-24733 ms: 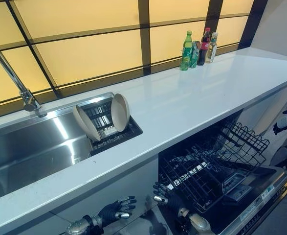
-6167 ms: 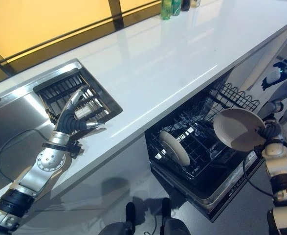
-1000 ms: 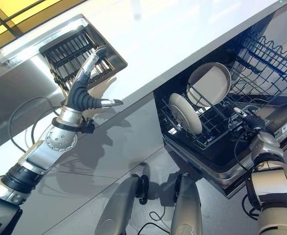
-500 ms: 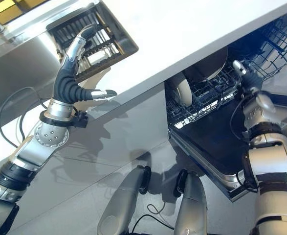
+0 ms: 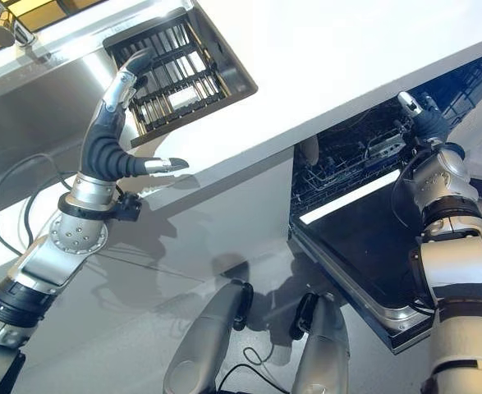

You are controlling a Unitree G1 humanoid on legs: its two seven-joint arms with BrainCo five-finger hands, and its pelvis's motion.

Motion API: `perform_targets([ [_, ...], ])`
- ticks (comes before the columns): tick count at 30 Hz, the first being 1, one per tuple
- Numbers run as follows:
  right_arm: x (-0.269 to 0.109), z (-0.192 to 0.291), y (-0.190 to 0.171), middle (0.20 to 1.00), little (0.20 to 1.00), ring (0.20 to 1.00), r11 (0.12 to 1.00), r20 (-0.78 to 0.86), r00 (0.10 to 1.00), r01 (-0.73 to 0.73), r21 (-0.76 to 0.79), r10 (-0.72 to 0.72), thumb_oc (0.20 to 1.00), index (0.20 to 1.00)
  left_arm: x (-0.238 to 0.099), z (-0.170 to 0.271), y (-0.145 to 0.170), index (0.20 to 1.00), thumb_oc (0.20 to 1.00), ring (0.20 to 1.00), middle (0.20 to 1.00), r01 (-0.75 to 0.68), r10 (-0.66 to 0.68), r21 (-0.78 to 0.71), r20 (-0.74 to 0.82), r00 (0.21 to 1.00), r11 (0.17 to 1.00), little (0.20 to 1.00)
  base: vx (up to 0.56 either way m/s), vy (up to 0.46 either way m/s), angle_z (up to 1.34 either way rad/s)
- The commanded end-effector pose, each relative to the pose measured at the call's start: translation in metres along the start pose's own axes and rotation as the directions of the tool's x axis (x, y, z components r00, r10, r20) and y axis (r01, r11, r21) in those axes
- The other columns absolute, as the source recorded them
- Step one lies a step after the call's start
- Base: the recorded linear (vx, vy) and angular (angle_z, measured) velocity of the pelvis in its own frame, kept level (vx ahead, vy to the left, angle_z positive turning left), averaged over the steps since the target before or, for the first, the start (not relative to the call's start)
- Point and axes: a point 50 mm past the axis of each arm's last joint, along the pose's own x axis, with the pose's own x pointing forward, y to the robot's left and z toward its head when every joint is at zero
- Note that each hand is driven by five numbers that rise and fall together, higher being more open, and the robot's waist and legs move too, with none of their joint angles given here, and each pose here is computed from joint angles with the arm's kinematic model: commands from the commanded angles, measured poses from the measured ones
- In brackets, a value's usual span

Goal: Pick up plates and place into dishwasher.

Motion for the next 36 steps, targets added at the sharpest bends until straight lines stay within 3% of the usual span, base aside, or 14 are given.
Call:
perform_targets([
  [1,-0.002,0.022,-0.008,1.0,1.0,1.0,0.994,0.092,0.994,0.06,-0.087,-0.052,1.0,1.0,-0.017,-0.02,0.018,1.0,1.0,1.0,1.0,-0.036,0.041,0.043,-0.124,0.991,0.998,1.0,-0.07,0.124,0.05],
  [5,-0.014,0.005,-0.036,1.0,1.0,1.0,0.956,0.101,0.981,0.186,-0.227,-0.167,1.0,1.0,-0.016,-0.02,0.012,1.0,1.0,1.0,1.0,-0.046,0.049,0.035,-0.117,0.992,0.998,1.0,-0.06,0.137,0.01],
  [7,-0.025,-0.008,-0.047,1.0,1.0,1.0,0.885,0.183,0.952,0.298,-0.357,-0.247,1.0,1.0,-0.018,-0.02,0.007,1.0,1.0,1.0,1.0,-0.054,0.059,0.042,-0.119,0.991,0.998,1.0,-0.07,0.156,0.0],
  [8,-0.03,-0.009,-0.05,1.0,1.0,1.0,0.87,0.243,0.931,0.347,-0.35,-0.274,1.0,1.0,-0.017,-0.019,0.005,1.0,1.0,1.0,1.0,-0.058,0.062,0.041,-0.115,0.991,0.997,1.0,-0.09,0.152,0.01],
  [11,-0.057,-0.022,-0.055,1.0,1.0,1.0,0.712,0.467,0.8,0.573,-0.406,-0.378,1.0,1.0,-0.023,-0.021,-0.006,1.0,1.0,1.0,1.0,-0.077,0.082,0.044,-0.135,0.987,0.996,1.0,-0.06,0.177,-0.06],
  [13,-0.079,-0.042,-0.074,1.0,1.0,1.0,0.628,0.508,0.694,0.704,-0.331,-0.51,1.0,1.0,-0.029,-0.022,-0.016,1.0,1.0,1.0,1.0,-0.102,0.107,0.043,-0.14,0.984,0.994,1.0,0.02,0.171,-0.18],
  [17,-0.113,-0.073,-0.111,1.0,1.0,1.0,0.481,0.47,0.529,0.846,-0.23,-0.706,1.0,1.0,-0.031,-0.02,-0.028,1.0,1.0,1.0,1.0,-0.127,0.129,0.022,-0.137,0.982,0.992,1.0,0.04,0.134,0.21],
  [18,-0.122,-0.081,-0.123,1.0,1.0,1.0,0.408,0.434,0.469,0.883,-0.232,-0.769,1.0,1.0,-0.032,-0.019,-0.033,1.0,1.0,1.0,1.0,-0.135,0.135,0.01,-0.136,0.982,0.991,1.0,0.05,0.119,0.08],
  [22,-0.151,-0.118,-0.15,1.0,1.0,1.0,0.301,0.269,0.371,0.915,-0.268,-0.889,1.0,1.0,-0.033,-0.015,-0.039,1.0,1.0,1.0,1.0,-0.145,0.141,-0.023,-0.142,0.98,0.989,1.0,0.05,0.056,-0.3],
  [25,-0.163,-0.144,-0.158,1.0,1.0,1.0,0.307,0.111,0.356,0.899,-0.313,-0.928,1.0,1.0,-0.03,-0.014,-0.039,1.0,1.0,1.0,1.0,-0.14,0.134,-0.033,-0.141,0.981,0.99,1.0,0.02,-0.003,-0.35],
  [29,-0.167,-0.177,-0.156,1.0,1.0,1.0,0.455,-0.157,0.427,0.834,-0.311,-0.891,1.0,1.0,-0.026,-0.012,-0.041,1.0,1.0,1.0,1.0,-0.125,0.119,-0.039,-0.135,0.984,0.991,1.0,-0.01,-0.018,-0.07],
  [33,-0.162,-0.206,-0.139,1.0,1.0,1.0,0.648,-0.478,0.519,0.747,-0.15,-0.709,1.0,1.0,-0.021,-0.006,-0.043,1.0,1.0,1.0,1.0,-0.111,0.105,-0.051,-0.113,0.988,0.992,1.0,-0.05,-0.056,-0.01],
  [36,-0.141,-0.209,-0.115,1.0,1.0,1.0,0.79,-0.523,0.688,0.612,0.047,-0.502,1.0,1.0,-0.017,-0.003,-0.041,1.0,1.0,1.0,1.0,-0.088,0.082,-0.058,-0.098,0.992,0.994,1.0,-0.06,-0.08,0.01],
])
